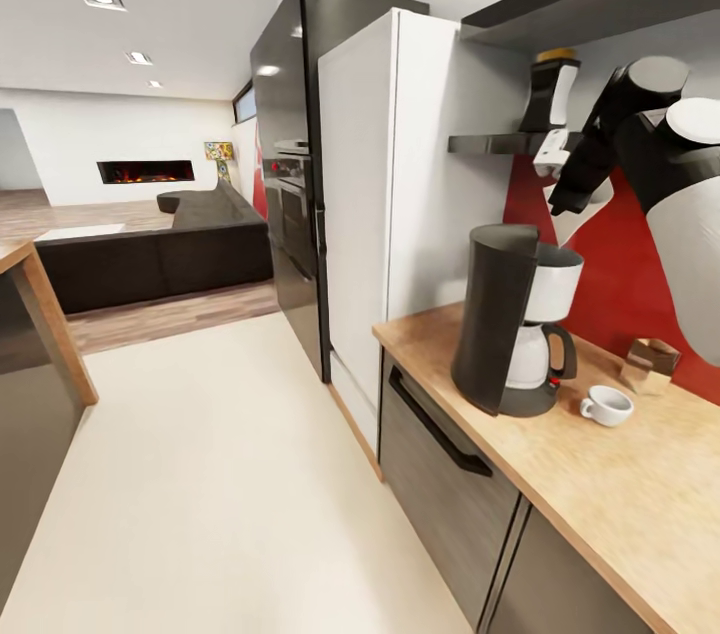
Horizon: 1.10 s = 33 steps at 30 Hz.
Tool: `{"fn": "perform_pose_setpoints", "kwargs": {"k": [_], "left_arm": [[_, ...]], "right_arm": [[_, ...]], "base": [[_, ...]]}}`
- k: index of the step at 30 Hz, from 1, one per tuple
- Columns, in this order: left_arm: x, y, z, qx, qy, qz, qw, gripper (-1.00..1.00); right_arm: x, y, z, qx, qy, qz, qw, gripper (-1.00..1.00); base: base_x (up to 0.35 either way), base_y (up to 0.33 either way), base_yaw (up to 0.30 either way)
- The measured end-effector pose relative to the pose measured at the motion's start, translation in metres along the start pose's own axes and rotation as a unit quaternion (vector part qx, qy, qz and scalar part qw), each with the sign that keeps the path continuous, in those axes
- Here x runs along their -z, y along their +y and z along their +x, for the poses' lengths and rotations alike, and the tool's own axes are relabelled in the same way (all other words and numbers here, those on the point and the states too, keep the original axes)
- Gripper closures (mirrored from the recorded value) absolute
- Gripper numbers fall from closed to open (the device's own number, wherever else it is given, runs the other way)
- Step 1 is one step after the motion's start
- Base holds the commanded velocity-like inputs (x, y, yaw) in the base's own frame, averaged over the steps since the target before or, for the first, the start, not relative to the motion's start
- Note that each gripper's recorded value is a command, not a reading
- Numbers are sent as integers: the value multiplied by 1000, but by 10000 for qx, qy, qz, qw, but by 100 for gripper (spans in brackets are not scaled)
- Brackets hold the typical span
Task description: Set up a coffee station on the kitchen countertop: keep the coffee maker on the countertop, move the bottle of coffee from the kitchen shelf to the counter next to the coffee maker, place a paper coffee filter on top of the coffee maker, put the saucer next to the coffee maker with the coffee cup on the saucer, and place the electric kettle next to the coffee maker.
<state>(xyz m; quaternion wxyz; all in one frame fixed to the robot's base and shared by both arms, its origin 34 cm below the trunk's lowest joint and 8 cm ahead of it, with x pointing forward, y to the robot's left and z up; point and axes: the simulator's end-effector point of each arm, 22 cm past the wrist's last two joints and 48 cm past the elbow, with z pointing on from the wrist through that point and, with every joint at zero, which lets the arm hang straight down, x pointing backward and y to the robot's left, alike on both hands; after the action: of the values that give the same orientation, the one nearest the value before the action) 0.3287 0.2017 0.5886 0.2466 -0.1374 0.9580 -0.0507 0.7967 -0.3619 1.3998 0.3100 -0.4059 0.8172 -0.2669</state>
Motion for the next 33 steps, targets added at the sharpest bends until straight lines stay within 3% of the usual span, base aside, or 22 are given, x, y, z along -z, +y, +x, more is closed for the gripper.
{"fn": "perform_pose_setpoints", "kwargs": {"k": [11,33], "left_arm": [[0,-4,-1,-4,-30,23,10000,-100],[1,-10,-3,19,-89,59,9999,-100]], "right_arm": [[-13,3,15,-93,119,-154,9998,100],[-13,0,20,-172,127,-152,9997,100]], "base": [[102,0,0],[0,0,0]]}}
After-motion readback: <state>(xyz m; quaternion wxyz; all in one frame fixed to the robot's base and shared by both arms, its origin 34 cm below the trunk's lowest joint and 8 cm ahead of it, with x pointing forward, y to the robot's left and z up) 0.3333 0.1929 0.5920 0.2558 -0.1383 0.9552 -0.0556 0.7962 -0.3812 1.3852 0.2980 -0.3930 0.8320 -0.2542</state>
